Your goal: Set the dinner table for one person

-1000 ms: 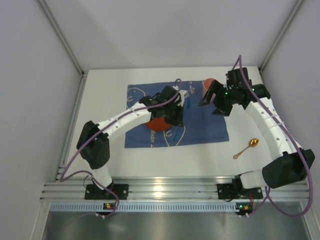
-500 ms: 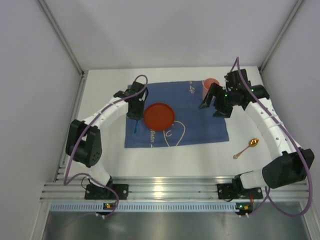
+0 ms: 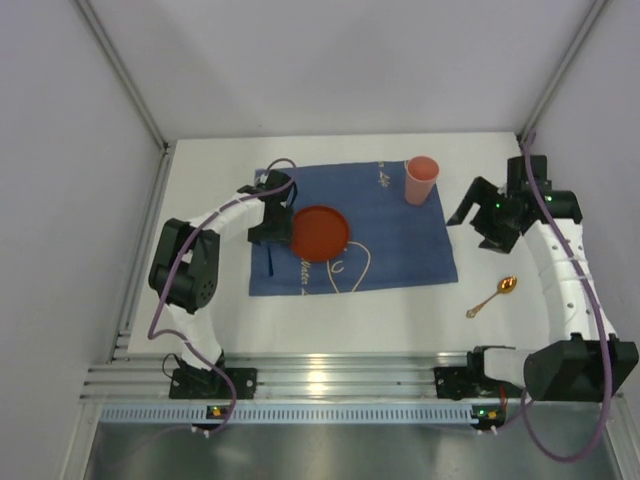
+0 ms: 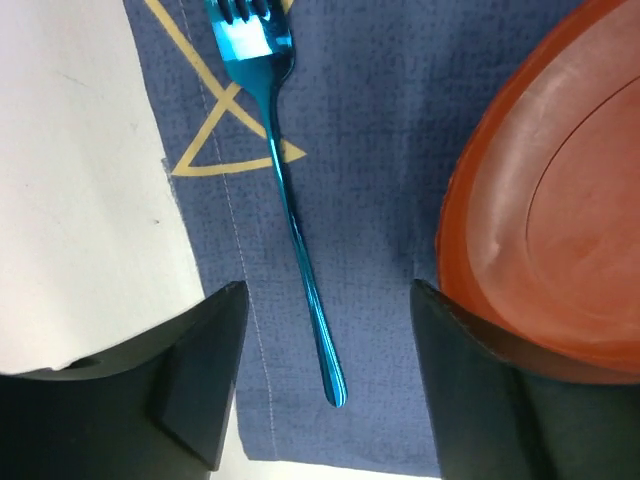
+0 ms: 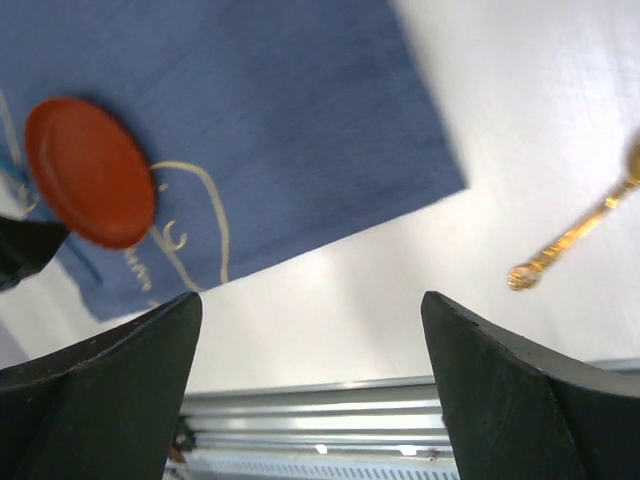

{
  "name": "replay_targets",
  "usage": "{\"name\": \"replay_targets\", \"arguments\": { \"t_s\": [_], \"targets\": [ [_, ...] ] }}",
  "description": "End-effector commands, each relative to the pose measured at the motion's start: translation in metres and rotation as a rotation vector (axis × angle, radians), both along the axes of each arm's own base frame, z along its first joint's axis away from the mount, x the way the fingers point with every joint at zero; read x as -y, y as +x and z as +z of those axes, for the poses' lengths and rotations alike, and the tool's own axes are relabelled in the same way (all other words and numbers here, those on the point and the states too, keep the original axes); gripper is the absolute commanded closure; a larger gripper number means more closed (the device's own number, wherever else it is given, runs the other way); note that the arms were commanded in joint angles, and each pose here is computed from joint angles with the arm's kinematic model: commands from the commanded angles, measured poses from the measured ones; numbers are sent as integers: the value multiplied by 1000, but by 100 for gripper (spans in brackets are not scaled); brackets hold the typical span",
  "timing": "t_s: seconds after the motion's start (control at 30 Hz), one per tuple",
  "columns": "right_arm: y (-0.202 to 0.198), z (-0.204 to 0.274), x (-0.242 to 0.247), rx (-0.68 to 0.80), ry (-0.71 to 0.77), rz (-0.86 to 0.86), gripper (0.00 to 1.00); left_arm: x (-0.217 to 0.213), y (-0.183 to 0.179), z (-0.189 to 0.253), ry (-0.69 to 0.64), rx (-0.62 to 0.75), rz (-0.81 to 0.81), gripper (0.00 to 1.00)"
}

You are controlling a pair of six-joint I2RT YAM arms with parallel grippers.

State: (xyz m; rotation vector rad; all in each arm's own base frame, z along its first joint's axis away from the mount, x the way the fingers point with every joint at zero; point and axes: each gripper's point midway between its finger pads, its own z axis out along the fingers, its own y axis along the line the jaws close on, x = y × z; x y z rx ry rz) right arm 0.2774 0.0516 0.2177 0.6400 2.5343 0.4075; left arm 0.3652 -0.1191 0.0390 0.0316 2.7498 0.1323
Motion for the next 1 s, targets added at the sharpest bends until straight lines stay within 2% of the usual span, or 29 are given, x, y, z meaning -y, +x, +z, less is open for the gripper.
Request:
{"name": "replay_targets", "arguments": {
  "t_s": [0.0,0.03,0.07,0.17,0.3,0.4,0.5,0.53,0.77,0.97],
  "targets": [
    [-31,-25,45,-92,-119,-141,8,11,23,16,-58,90,24,27],
    [-40,-35,53,-130,-128,-182,6,11,24,20,-66,100,30,8],
    [-47,-41,56,-162,-127,-201,6,14,26,28,-82,118,32,2],
    [-66,-55,80,-234,-170,-325,5,25,29,57,-167,162,43,2],
    [-86,-82,89,-306,-129,-469,5,39,28,92,-270,220,40,2],
    [-92,-112,91,-360,-110,-524,9,47,21,106,-327,228,21,2],
    [-94,-141,92,-421,-115,-539,18,48,15,113,-341,227,-3,2],
    [-91,-152,93,-425,-115,-540,26,47,14,117,-339,234,-15,2],
    [-76,-178,116,-442,-204,-590,40,43,7,135,-325,255,-66,2],
    [-60,-203,133,-470,-221,-620,57,40,-1,142,-321,256,-70,2]
  ]
}}
